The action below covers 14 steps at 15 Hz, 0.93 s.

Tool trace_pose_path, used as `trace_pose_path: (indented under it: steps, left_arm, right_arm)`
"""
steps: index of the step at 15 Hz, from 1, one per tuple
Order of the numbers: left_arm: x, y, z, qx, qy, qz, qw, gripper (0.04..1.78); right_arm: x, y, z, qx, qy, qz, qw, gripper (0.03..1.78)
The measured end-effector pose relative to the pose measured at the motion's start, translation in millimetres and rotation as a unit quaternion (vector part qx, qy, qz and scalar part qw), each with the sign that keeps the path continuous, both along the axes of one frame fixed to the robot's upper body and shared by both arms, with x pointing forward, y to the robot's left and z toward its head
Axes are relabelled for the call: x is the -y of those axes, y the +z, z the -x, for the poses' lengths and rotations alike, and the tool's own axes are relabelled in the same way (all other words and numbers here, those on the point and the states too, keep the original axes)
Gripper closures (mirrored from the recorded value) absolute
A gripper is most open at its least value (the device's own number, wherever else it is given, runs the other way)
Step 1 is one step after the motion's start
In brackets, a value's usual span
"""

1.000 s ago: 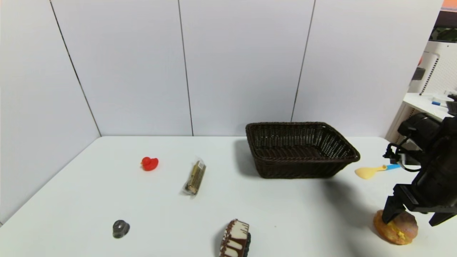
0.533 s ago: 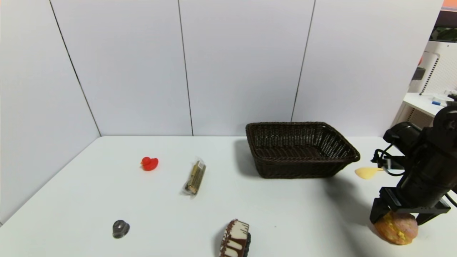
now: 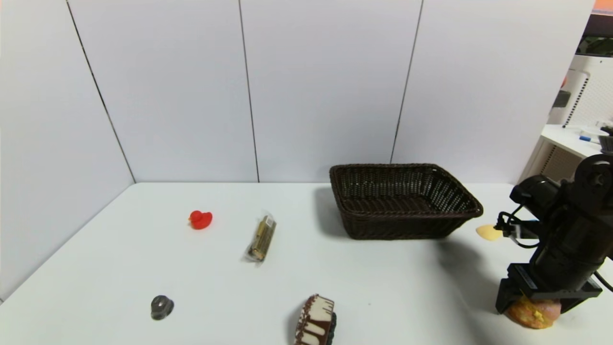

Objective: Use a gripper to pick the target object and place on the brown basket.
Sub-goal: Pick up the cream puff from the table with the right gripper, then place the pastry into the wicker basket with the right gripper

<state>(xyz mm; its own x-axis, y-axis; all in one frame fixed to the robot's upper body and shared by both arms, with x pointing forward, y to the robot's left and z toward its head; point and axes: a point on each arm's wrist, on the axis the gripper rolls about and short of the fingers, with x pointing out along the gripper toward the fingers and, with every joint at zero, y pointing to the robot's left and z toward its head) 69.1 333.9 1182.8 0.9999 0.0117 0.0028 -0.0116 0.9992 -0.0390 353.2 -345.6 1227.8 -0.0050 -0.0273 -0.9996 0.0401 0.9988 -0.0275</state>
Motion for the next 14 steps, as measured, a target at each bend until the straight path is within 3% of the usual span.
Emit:
trace_pose_path:
  steps: [3, 7, 10, 14]
  left_arm:
    - [0.0, 0.0, 0.0, 0.000, 0.000, 0.000, 1.000, 0.13]
    - [0.0, 0.0, 0.0, 0.000, 0.000, 0.000, 1.000, 0.13]
    - [0.0, 0.0, 0.0, 0.000, 0.000, 0.000, 1.000, 0.13]
    - [0.0, 0.0, 0.0, 0.000, 0.000, 0.000, 1.000, 0.13]
  right_arm:
    - [-1.5, 0.3, -0.6, 0.002, 0.003, 0.000, 1.0000, 0.11]
    - [-3.6, 0.0, -0.5, 0.001, 0.009, 0.000, 1.0000, 0.70]
    - [-4.6, 1.0, 0.1, 0.002, 0.010, 0.001, 0.9999, 0.95]
    - [-1.8, 14.7, -2.1, 0.033, 0.005, 0.016, 0.9993, 1.01]
